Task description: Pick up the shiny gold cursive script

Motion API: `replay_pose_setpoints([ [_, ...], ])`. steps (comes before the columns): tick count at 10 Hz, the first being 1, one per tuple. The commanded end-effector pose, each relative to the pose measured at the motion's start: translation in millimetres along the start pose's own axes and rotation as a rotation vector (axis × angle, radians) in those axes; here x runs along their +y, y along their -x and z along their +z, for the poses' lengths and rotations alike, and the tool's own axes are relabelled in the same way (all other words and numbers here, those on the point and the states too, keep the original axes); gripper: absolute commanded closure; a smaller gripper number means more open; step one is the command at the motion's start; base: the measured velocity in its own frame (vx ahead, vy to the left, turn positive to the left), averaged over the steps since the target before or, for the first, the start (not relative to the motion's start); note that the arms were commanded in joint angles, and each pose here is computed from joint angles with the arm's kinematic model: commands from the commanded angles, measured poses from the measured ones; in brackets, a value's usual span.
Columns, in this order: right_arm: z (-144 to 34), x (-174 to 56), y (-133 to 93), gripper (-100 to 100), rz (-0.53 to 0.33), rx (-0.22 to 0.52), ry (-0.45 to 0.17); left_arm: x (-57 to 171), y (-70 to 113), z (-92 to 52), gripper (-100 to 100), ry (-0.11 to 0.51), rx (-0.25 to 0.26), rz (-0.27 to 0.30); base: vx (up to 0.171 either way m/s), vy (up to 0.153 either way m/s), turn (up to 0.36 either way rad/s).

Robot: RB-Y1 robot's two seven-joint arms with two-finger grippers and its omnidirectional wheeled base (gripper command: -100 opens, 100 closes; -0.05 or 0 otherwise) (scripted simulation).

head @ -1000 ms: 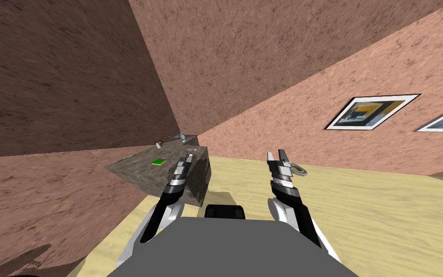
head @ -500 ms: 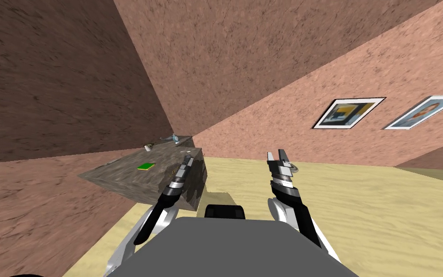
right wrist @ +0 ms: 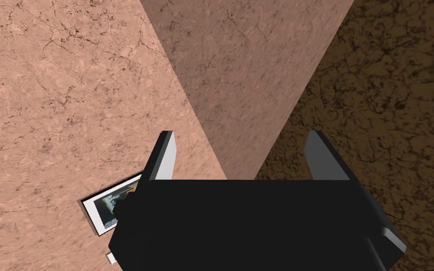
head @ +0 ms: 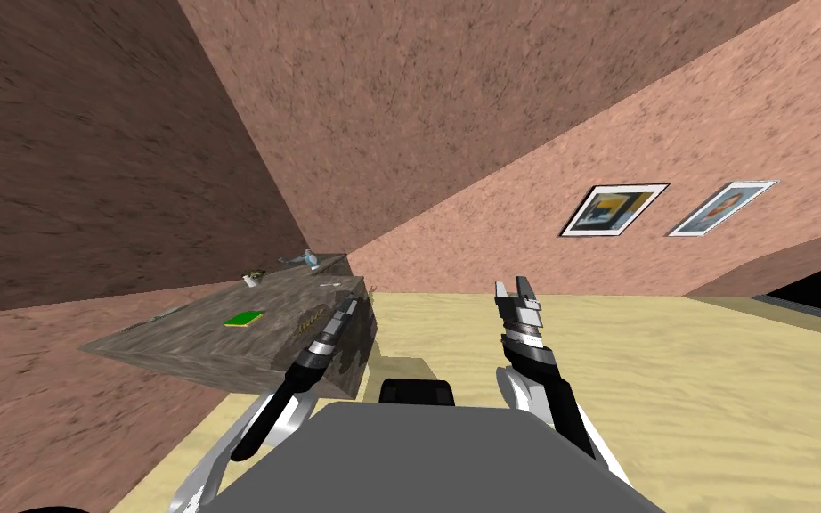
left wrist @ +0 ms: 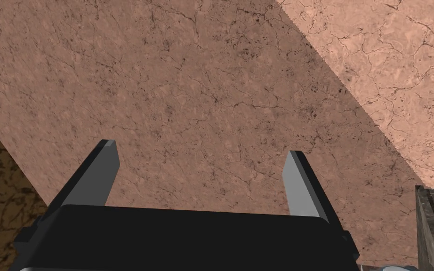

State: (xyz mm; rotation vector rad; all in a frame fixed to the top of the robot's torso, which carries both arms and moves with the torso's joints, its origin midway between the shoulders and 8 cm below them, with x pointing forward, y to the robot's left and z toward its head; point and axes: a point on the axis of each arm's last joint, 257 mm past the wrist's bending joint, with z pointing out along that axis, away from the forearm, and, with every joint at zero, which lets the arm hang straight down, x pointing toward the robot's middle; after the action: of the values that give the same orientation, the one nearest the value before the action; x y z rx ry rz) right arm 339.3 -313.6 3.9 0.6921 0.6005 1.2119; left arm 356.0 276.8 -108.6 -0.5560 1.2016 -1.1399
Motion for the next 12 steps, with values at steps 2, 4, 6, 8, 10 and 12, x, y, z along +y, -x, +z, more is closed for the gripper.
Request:
replay_pose_setpoints([
  [2,0.0,0.0,0.0,0,0.0,0.0,0.0,19.7,-0.3,-8.0,-100,0.051,0.053,0.025,0.046,-0.091,-0.111],
  [4,0.0,0.0,0.0,0,0.0,0.0,0.0,37.3,0.0,-17.9,-100,0.098,0.093,0.045,0.033,-0.087,-0.107],
  [6,0.0,0.0,0.0,0,0.0,0.0,0.0,54.9,1.3,-28.9,-100,0.147,0.134,0.065,0.036,-0.069,-0.113],
  [8,0.0,0.0,0.0,0,0.0,0.0,0.0,72.5,3.6,-40.9,-100,0.198,0.175,0.085,0.032,-0.068,-0.115],
  [10,0.0,0.0,0.0,0,0.0,0.0,0.0,90.0,7.1,-54.1,-100,0.251,0.215,0.108,0.04,-0.058,-0.099],
  [12,0.0,0.0,0.0,0,0.0,0.0,0.0,107.3,11.8,-68.3,-100,0.306,0.256,0.131,0.029,-0.057,-0.123],
])
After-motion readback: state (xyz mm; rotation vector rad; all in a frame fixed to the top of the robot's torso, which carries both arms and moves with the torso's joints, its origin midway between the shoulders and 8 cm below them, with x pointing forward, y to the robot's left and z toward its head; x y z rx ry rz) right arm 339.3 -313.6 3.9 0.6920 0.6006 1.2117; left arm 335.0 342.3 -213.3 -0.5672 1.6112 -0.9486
